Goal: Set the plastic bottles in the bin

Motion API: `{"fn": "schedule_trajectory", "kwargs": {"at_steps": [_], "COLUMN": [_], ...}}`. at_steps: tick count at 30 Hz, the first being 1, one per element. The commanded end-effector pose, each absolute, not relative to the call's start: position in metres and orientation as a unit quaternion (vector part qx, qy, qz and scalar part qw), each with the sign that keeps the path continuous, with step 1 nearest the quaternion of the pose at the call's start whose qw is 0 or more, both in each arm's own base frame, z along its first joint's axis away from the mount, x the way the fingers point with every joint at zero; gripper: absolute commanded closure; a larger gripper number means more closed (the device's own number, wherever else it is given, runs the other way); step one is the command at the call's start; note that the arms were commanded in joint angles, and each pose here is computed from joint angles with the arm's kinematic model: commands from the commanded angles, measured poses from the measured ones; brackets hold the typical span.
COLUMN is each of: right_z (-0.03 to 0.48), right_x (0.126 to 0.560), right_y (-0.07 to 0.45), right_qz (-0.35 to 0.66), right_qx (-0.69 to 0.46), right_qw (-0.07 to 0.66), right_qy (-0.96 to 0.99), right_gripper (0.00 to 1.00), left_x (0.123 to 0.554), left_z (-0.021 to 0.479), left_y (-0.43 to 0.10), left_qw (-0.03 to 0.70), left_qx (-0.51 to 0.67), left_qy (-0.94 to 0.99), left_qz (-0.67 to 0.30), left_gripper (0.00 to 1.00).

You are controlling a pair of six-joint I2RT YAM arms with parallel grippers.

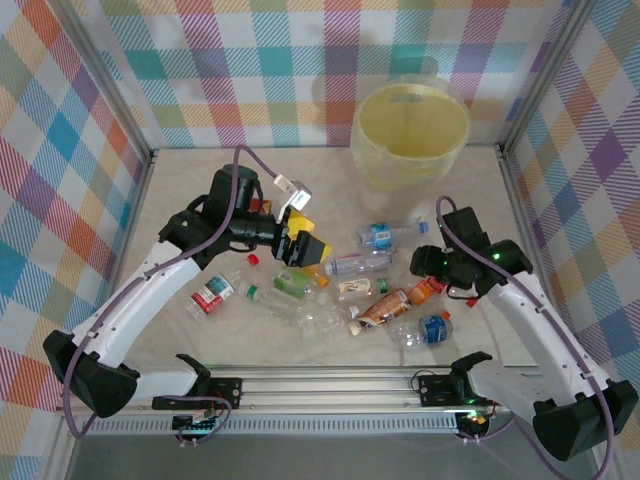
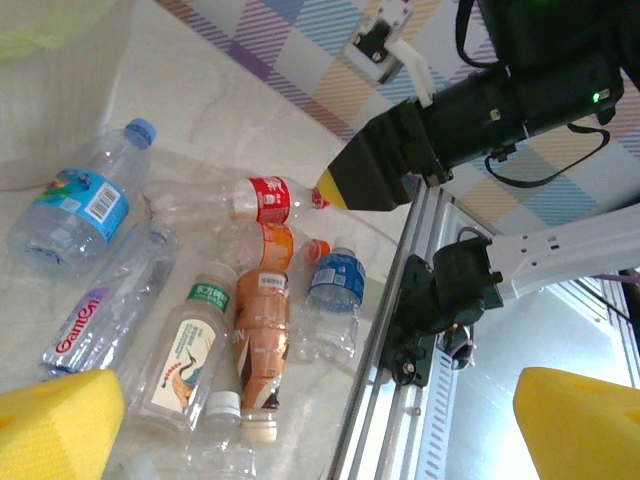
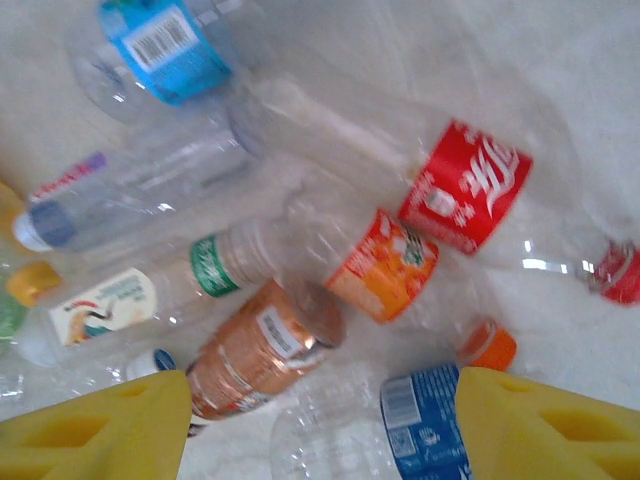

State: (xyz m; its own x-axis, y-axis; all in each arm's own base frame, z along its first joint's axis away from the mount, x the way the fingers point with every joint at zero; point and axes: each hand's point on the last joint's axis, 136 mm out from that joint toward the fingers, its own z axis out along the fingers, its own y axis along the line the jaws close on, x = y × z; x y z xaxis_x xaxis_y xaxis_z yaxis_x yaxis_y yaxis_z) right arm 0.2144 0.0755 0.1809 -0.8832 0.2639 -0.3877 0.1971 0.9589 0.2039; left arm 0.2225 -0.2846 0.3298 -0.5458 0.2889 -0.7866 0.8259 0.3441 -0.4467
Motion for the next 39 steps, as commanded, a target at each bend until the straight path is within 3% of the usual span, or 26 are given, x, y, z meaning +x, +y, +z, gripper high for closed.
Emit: {"fn": "schedule_trajectory", "kwargs": {"at_steps": [1,7,10,13,22,29,39], "right_z": [0.163,0.134,0.125,0.118,0.073,0.046,0.033], "right_x": [0.191,0.168,0.162,0.156,0.139,0.130,0.142], "right_y": [0.056,0.040,0.034,0.030,0.045,0.052,0.062], "right_qz": [0.045,0.005,-0.007,-0.018,0.031,0.059,0.100], "right_qx": [0.187,0.264,0.296,0.322,0.408,0.454,0.475], "right_qw": [0.184,0.140,0.131,0.120,0.075,0.058,0.074], "right_qy": [0.964,0.954,0.946,0.939,0.909,0.887,0.871], "right_gripper": [0.28,0.23,0.14,0.11,0.17,0.13,0.14], "left_x": [0.213,0.211,0.214,0.212,0.208,0.208,0.209], "left_z": [0.336,0.340,0.337,0.338,0.344,0.340,0.337], "left_y": [-0.280,-0.280,-0.278,-0.278,-0.274,-0.273,-0.274], "left_qw": [0.314,0.314,0.316,0.313,0.325,0.318,0.315], "left_qx": [0.379,0.377,0.370,0.368,0.369,0.369,0.369], "left_qy": [0.754,0.755,0.762,0.764,0.761,0.764,0.767], "left_qz": [-0.435,-0.436,-0.427,-0.428,-0.424,-0.423,-0.420], "left_gripper": [0.00,0.00,0.00,0.00,0.00,0.00,0.00]}}
